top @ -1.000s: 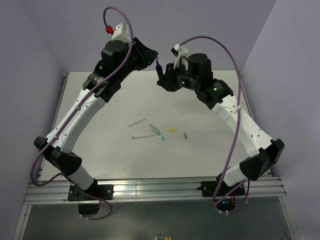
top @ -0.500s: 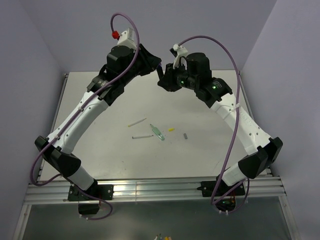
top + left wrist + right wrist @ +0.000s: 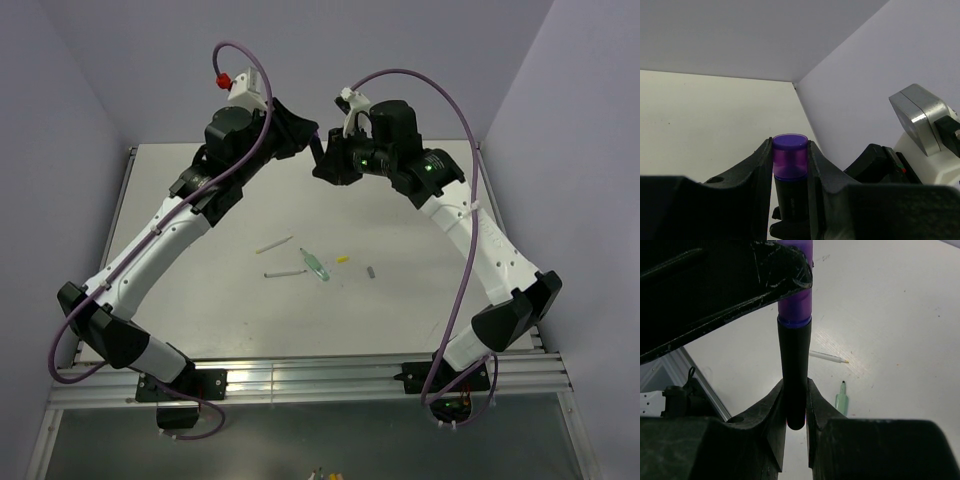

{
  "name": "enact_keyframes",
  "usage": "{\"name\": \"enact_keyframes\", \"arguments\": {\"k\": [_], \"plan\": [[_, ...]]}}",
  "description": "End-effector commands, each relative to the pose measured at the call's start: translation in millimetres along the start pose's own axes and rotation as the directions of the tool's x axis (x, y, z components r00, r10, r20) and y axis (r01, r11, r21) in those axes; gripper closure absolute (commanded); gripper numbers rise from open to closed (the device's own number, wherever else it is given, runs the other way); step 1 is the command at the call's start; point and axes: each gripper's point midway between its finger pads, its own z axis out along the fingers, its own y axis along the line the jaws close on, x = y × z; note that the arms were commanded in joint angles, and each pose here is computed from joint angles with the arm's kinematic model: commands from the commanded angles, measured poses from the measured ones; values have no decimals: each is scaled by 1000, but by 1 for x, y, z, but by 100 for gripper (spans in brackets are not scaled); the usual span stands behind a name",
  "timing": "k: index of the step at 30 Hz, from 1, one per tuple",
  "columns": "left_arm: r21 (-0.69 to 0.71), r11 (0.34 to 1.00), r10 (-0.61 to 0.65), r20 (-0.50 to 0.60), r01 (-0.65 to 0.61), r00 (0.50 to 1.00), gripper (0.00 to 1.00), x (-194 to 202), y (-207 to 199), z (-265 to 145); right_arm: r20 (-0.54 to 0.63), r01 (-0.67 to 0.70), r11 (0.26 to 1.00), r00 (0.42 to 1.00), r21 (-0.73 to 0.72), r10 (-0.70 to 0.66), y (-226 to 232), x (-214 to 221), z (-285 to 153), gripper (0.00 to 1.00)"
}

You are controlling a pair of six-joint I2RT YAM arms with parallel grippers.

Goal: Insert the pens into the pen caps

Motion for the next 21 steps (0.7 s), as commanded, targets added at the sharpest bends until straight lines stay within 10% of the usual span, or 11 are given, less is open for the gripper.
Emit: {"name": "enact_keyframes", "arguments": {"k": [1, 21], "plan": [[70, 998, 18, -166, -7, 986, 83, 45, -14, -14, 238, 123, 990, 966, -67, -104, 26, -72, -20, 100], [122, 992, 45, -90, -34, 995, 43, 11, -35, -24, 250, 158, 979, 961, -130, -122, 41, -73, -31, 100]]}}
